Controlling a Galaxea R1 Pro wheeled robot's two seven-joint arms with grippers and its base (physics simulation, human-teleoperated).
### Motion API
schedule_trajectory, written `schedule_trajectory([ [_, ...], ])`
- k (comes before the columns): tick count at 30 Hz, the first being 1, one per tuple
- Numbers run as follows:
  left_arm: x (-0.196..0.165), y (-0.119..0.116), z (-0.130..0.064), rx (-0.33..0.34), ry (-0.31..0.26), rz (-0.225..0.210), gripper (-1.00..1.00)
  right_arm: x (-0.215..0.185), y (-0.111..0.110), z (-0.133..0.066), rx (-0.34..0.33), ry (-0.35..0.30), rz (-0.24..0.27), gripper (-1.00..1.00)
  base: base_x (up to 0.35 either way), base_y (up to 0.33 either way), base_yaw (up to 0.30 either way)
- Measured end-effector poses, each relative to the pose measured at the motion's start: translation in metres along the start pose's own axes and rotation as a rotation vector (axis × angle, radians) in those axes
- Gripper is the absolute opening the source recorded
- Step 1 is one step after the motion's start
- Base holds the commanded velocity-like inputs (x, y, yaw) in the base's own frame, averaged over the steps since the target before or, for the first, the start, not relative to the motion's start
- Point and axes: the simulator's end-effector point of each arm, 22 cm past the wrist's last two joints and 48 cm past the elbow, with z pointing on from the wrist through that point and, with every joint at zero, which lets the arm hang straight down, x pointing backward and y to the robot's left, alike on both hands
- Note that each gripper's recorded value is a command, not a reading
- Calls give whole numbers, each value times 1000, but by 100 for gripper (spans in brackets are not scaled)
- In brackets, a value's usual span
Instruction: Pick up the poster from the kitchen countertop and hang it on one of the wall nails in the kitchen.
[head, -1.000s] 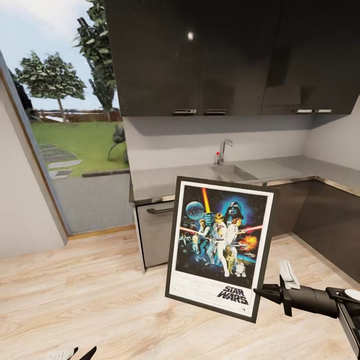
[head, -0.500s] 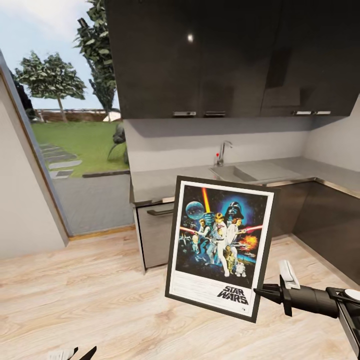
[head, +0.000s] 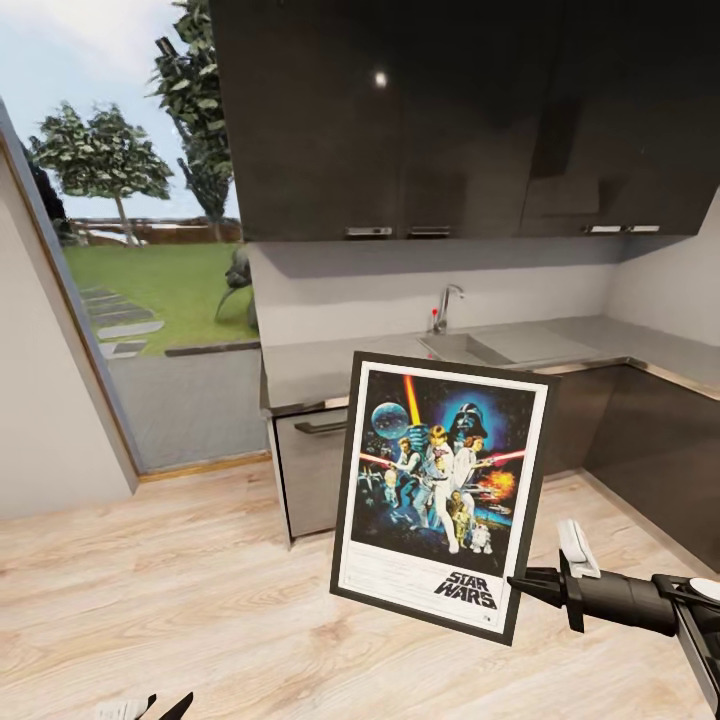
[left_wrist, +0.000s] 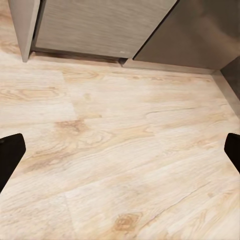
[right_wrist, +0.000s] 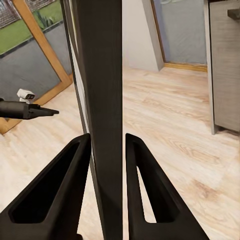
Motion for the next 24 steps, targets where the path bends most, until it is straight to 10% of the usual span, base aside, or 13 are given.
schedule_trajectory([
  [24,-11,-12,-16,0,1,-1,100,-16,13,-9,1,0,0,-100,0,0,0],
])
